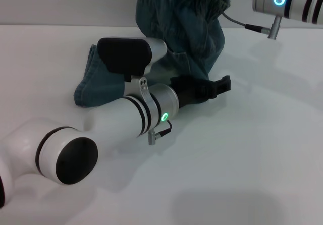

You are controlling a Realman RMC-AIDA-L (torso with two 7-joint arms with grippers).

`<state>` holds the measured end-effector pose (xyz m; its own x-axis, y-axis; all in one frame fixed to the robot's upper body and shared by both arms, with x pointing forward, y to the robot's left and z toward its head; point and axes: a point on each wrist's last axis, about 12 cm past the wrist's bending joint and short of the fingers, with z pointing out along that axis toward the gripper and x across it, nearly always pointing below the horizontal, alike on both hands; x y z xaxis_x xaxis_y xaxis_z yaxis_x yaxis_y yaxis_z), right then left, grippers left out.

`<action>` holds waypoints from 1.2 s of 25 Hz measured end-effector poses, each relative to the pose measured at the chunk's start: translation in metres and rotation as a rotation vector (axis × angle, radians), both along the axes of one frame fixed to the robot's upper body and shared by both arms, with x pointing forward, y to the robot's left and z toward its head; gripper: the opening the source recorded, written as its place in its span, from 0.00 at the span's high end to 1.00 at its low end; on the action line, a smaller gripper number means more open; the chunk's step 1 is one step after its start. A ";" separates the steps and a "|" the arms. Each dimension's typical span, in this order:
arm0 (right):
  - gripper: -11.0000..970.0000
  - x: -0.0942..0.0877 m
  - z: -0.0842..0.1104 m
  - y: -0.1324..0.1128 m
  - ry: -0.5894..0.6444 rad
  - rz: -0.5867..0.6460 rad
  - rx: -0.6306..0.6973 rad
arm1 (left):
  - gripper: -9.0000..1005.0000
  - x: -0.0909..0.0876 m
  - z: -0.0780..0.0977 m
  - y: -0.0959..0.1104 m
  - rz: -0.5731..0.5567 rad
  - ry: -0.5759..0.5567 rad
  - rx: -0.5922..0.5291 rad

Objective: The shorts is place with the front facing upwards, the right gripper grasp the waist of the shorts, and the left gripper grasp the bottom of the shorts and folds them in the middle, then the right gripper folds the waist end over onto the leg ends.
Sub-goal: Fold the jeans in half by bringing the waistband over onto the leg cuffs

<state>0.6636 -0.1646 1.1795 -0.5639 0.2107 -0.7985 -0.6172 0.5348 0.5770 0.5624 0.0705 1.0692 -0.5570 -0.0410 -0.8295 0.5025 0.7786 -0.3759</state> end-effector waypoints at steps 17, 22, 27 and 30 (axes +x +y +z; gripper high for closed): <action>0.92 0.007 -0.007 0.003 0.001 -0.040 -0.042 | 0.17 -0.038 0.004 0.037 0.072 -0.038 -0.048; 0.92 0.006 -0.008 0.002 0.002 -0.040 -0.043 | 0.17 -0.033 -0.004 0.076 0.207 -0.056 -0.013; 0.91 0.008 -0.008 0.012 -0.014 -0.013 -0.064 | 0.17 -0.024 -0.007 0.119 0.349 -0.091 0.020; 0.91 0.008 -0.006 0.022 -0.022 0.019 -0.075 | 0.17 -0.021 -0.010 0.141 0.429 -0.121 0.034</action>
<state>0.6718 -0.1425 1.1740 -0.5496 0.1390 -0.8238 -0.6398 0.5641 0.5220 0.5413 0.2114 1.0594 -0.3940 -0.2190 -0.8926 0.1699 0.9371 -0.3049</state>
